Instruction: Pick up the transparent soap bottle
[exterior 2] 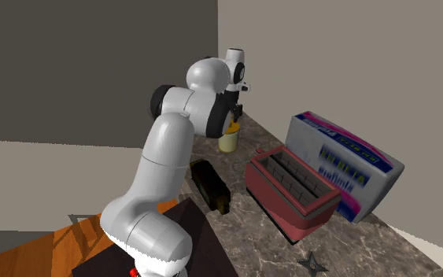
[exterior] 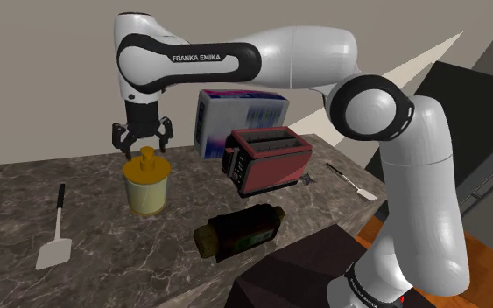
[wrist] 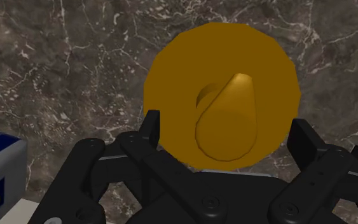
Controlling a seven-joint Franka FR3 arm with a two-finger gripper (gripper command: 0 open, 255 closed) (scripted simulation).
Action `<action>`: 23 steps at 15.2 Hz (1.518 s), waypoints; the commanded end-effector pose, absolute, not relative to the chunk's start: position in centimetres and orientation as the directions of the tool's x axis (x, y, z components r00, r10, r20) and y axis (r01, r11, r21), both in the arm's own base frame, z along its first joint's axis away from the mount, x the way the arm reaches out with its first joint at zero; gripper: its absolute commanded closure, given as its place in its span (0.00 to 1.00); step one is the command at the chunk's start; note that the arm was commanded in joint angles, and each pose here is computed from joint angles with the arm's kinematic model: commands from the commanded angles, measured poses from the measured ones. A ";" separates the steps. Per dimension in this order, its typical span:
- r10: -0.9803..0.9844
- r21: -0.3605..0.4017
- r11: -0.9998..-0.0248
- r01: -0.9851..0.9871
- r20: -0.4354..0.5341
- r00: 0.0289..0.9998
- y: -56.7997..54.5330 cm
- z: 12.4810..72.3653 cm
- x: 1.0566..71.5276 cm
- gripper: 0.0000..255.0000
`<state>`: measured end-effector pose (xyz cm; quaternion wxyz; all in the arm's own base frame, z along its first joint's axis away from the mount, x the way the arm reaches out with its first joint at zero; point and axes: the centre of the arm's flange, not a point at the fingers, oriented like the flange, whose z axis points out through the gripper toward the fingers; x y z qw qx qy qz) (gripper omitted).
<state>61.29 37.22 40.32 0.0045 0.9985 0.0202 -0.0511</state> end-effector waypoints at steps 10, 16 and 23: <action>0.040 0.007 -0.999 0.041 -0.102 0.994 37.1 40.0 61.2 1.00; 0.040 0.007 -0.999 0.041 -0.102 0.994 37.1 42.6 61.3 1.00; 0.040 0.007 -0.999 0.041 -0.102 0.994 37.1 46.3 61.3 1.00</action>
